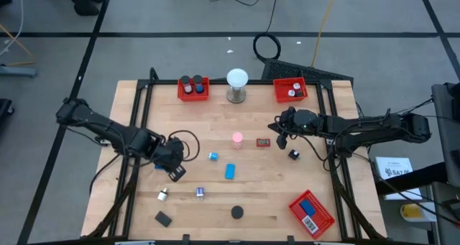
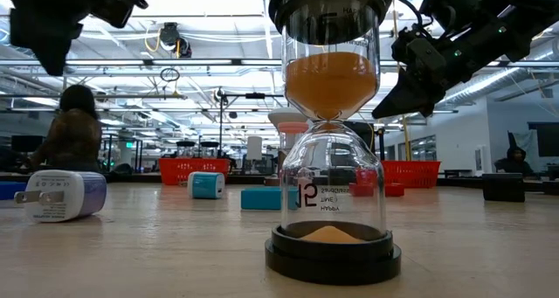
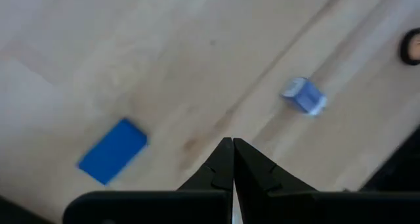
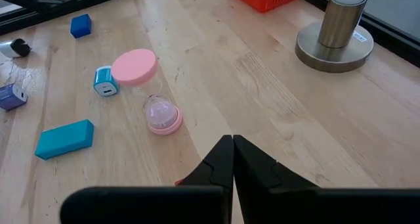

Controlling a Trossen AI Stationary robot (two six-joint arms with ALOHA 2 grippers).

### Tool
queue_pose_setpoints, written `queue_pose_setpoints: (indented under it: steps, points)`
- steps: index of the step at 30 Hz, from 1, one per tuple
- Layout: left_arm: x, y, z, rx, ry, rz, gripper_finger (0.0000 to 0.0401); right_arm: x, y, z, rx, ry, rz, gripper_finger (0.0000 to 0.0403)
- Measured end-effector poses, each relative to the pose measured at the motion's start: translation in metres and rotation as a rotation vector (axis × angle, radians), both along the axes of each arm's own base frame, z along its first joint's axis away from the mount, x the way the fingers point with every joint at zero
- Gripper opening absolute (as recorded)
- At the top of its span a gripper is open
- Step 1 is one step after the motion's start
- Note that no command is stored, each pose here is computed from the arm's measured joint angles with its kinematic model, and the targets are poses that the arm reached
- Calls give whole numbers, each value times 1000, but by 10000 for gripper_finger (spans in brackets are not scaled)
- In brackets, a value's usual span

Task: Pick & Place Office items
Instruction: Put the white charger adapter into the top right red bin

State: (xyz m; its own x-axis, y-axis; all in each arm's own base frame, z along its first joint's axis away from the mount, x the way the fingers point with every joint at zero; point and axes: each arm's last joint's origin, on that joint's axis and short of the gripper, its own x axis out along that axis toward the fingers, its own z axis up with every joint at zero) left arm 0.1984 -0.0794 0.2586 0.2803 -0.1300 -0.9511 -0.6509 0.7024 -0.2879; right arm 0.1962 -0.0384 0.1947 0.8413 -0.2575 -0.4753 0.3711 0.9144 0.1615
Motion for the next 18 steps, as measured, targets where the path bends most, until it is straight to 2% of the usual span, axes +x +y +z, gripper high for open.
queue_pose_setpoints:
  steps: [4, 9, 15, 18]
  points:
    - [1, -9, 0, -38, -35, 19, 8, 0, 0, 0, -18, 6, 11, 0]
    - [-4, -21, -1, -65, -13, 0, 9, 0, 0, 0, -37, 11, 22, 0]
    - [-7, -31, -5, -84, 19, 35, 12, 0, 0, 0, -41, 12, 23, 0]
    - [-9, -36, -5, -103, 35, 63, 26, 0, 0, 0, -41, 12, 23, 0]
